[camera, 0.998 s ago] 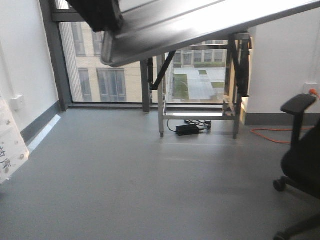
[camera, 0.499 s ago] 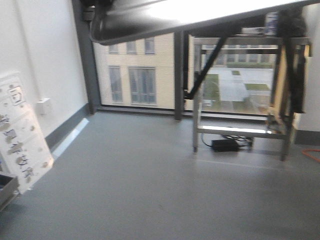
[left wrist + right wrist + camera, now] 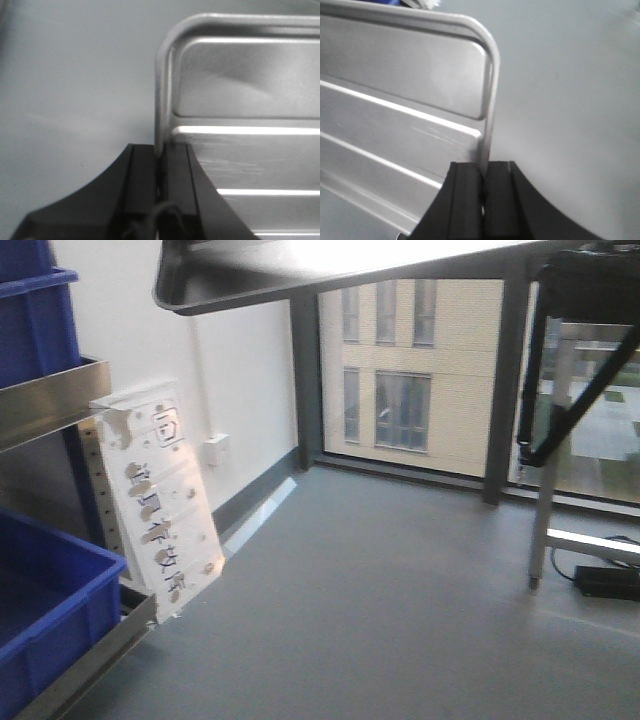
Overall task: Grab silver tray and place in blue box
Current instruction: 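Carry the tray in both grippers while driving across the room, then drive up to the rack and align with the empty blue bin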
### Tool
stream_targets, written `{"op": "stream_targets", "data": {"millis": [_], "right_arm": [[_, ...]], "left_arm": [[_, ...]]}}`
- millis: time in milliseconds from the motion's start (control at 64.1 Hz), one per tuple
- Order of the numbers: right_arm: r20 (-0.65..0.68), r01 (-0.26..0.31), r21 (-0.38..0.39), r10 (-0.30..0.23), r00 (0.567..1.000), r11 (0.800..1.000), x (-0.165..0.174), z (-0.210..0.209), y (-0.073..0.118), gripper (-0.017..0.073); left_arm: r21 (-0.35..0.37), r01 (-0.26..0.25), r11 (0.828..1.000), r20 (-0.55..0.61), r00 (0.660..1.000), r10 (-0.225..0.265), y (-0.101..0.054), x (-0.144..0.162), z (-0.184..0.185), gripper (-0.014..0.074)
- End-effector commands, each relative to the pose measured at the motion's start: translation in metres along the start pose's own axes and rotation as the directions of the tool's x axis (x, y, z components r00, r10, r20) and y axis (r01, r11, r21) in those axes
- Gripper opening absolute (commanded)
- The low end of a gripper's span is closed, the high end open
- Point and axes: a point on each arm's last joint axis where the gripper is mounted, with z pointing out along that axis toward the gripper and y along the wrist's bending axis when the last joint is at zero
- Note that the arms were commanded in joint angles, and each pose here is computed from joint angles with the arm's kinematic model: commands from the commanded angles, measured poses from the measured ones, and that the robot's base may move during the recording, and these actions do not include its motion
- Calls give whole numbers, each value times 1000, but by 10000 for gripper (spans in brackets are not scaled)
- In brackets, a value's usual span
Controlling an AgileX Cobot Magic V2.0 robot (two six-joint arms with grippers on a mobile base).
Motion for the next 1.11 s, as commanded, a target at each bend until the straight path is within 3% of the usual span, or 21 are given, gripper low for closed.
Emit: {"op": "stream_targets", "data": {"millis": [0, 546, 1092], "right_arm": [[101, 32, 9, -33, 994, 999, -10, -15, -2, 56], [101, 32, 9, -33, 994, 999, -10, -15, -2, 56], [101, 32, 9, -33, 994, 999, -10, -15, -2, 56]], "left_arm": [[-27, -20, 999, 120, 993, 23, 9, -7, -35, -97], [47, -4, 999, 259, 966, -8, 24, 4, -101, -97], [-1, -15, 1000, 278, 960, 15, 28, 1, -100, -97]]}}
